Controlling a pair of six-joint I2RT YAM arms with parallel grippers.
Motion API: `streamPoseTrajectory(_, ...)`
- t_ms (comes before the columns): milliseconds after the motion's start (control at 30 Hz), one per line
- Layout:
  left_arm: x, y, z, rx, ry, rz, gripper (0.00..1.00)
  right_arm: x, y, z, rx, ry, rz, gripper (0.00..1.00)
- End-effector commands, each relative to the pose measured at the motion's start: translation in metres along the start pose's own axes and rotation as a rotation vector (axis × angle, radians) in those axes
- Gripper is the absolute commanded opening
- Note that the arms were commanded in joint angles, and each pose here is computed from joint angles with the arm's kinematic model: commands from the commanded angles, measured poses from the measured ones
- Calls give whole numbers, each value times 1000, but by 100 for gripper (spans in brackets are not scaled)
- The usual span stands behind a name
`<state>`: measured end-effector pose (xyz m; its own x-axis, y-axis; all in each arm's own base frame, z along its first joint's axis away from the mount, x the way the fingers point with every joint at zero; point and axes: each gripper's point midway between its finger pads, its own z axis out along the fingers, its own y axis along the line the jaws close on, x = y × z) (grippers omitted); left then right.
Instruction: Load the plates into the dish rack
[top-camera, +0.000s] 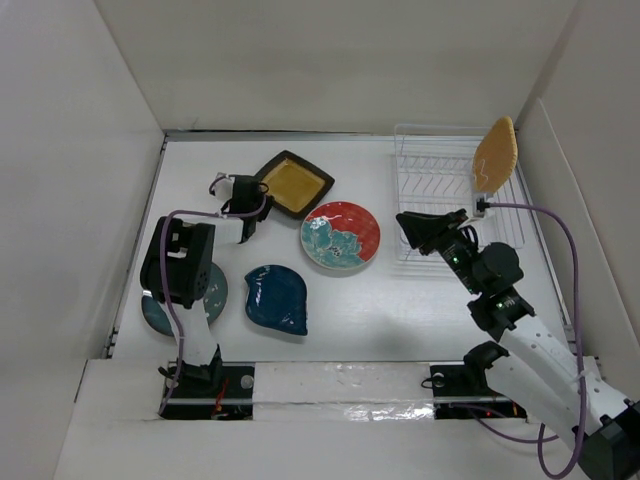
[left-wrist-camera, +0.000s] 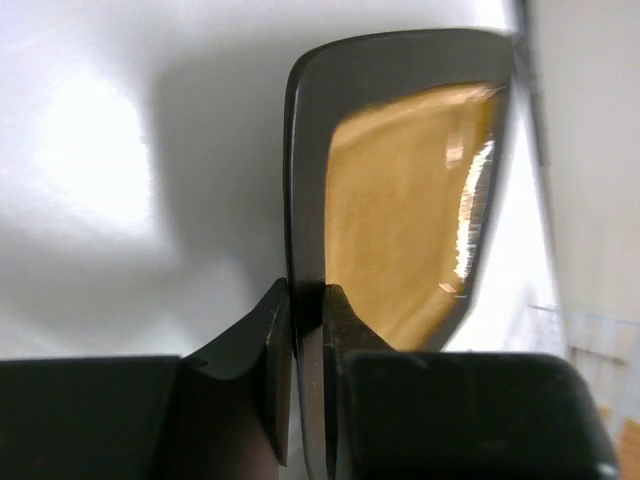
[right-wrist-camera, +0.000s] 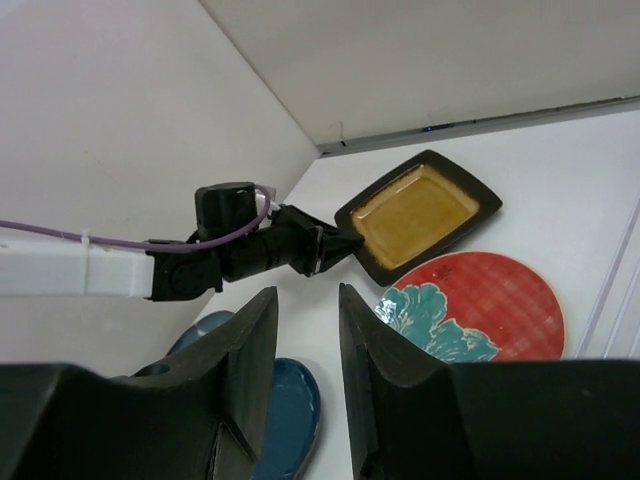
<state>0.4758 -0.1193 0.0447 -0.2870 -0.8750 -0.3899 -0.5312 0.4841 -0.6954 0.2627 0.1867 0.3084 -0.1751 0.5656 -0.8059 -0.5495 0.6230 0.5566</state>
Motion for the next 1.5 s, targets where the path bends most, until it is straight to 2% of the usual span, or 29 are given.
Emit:
streamPoseTrajectory(0,-6,2,-10,28,-54,64,0,-13,5,-2,-19,-33,-25,37)
streamPoseTrajectory(133,-43,2,-28,83,-177,34,0,-9,6,1,-32,-15,-33,36)
streamPoseTrajectory(200,-67,-17,-45,179,-243,-4,0,-5,8,5,-49,3,-38,36)
streamPoseTrajectory(333,-98,-33,-60,251,-335,29,0,12,14,14,-88,65,-46,38)
streamPoseTrajectory(500,-126,-59,-73,349,-405,83,0,32,20,26,-115,128,-78,50)
streamPoseTrajectory(533,-132,-64,-76,371,-412,90,0,33,18,28,-110,131,-80,55)
streamPoseTrajectory(633,-146,-87,-96,444,-460,146,0,48,13,38,-103,177,-83,66)
streamPoseTrajectory(767,-163,-124,-129,539,-523,236,0,68,11,51,-123,257,-69,75)
streamPoseTrajectory(933,-175,-147,-148,564,-558,317,0,71,10,60,-127,261,-62,80)
streamPoseTrajectory(1133,-180,-145,-148,573,-535,288,0,66,11,87,-121,247,-54,82)
streamPoseTrajectory(1200,-177,-150,-154,599,-514,284,0,77,5,108,-122,265,-55,84)
streamPoseTrajectory(1267,-179,-160,-170,631,-517,289,0,68,12,136,-155,259,-56,87)
streamPoseTrajectory(1400,-180,-170,-196,670,-504,293,0,70,-11,187,-233,293,71,90)
streamPoseTrajectory(1433,-181,-173,-203,678,-506,292,0,90,-20,194,-262,347,111,91)
streamPoseTrajectory(1467,-178,-179,-215,711,-491,303,0,83,-12,205,-305,332,124,92)
